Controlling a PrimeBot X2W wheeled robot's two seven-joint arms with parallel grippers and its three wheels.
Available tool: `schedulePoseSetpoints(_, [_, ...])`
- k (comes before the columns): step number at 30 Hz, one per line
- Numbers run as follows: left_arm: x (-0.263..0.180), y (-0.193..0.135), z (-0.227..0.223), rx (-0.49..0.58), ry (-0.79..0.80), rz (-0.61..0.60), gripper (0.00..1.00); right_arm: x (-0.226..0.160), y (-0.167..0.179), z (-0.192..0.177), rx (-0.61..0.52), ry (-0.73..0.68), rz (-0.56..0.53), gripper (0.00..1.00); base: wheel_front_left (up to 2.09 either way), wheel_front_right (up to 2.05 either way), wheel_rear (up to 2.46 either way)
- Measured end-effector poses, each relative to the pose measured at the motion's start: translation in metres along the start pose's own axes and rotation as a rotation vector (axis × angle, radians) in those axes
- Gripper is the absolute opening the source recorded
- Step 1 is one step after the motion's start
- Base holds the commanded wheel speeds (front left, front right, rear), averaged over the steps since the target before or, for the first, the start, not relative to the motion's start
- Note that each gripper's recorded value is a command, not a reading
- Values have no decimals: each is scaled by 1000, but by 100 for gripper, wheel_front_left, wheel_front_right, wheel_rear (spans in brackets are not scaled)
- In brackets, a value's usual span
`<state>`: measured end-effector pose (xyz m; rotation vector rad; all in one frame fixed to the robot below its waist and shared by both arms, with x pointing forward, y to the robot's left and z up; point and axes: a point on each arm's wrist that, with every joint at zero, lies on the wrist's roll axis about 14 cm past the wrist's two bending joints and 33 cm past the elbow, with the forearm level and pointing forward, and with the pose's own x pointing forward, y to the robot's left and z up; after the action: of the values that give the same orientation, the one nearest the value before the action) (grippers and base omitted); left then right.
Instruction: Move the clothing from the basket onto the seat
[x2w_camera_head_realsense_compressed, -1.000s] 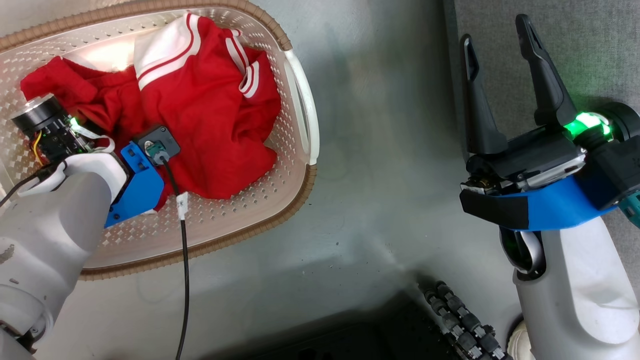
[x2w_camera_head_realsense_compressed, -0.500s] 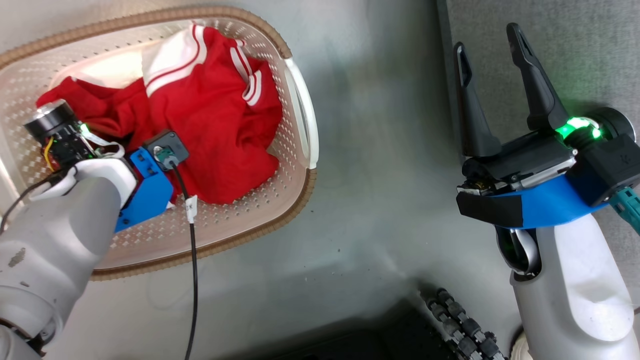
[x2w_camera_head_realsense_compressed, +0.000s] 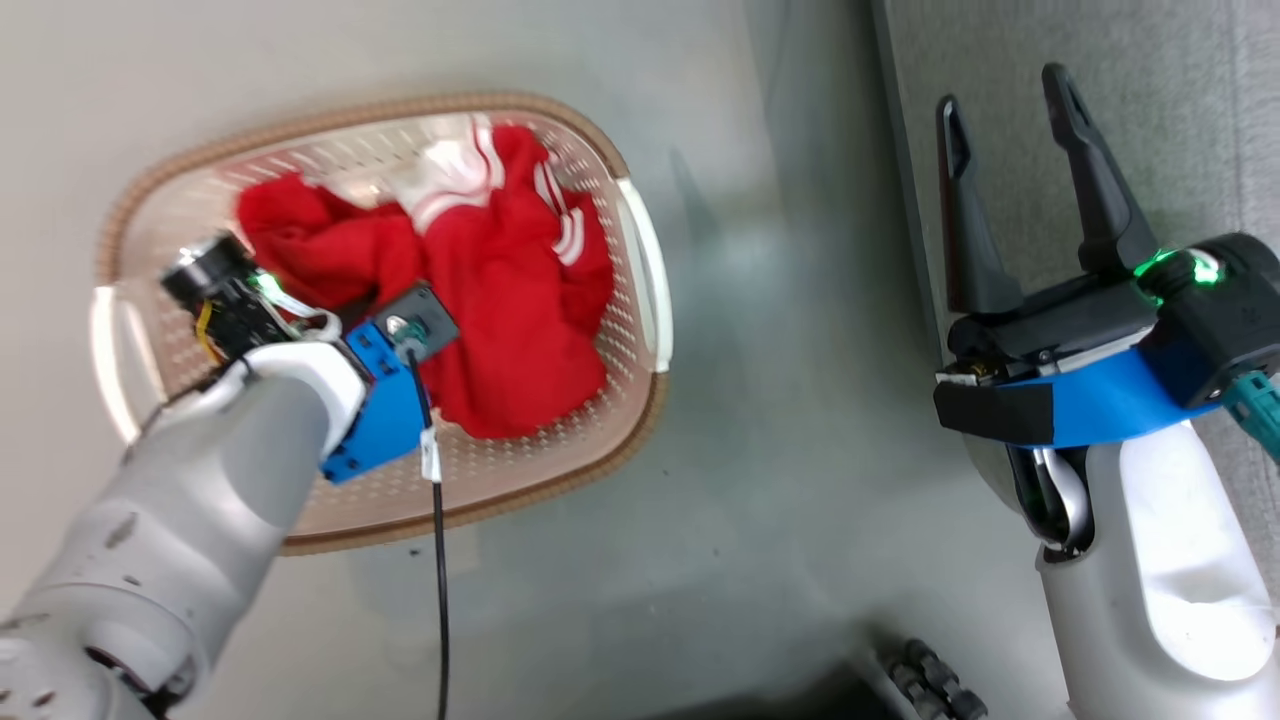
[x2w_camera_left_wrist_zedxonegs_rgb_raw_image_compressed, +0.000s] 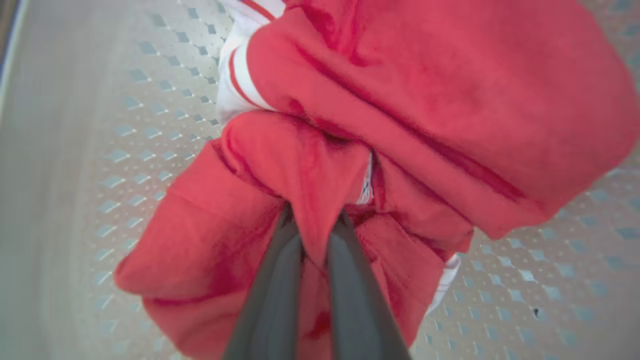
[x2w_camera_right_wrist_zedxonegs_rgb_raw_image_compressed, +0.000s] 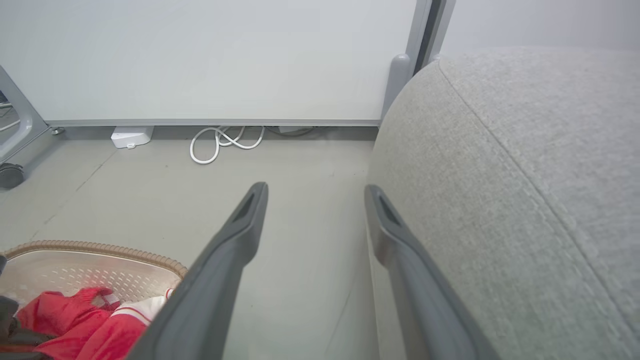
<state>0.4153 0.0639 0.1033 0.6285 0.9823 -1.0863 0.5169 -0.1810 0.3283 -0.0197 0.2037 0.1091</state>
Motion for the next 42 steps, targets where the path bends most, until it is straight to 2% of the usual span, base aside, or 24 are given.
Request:
schedulePoseSetpoints(10, [-54, 6, 48, -65, -169, 98, 0, -13, 11, 40, -14, -65, 17, 100, 0, 0, 0])
schedulePoseSetpoints(15, [-91, 13, 79, -124, -274, 177, 0, -25, 20, 63, -21, -100, 32, 100, 0, 0, 0])
schedulePoseSetpoints(26, [-179, 16, 148, -170, -550, 337, 0, -58, 39, 99, -15, -155, 66, 100, 0, 0, 0])
schedulePoseSetpoints(42, [-291, 8, 227, -133, -881, 499, 0, -110, 46, 128, -14, -208, 69, 100, 0, 0, 0])
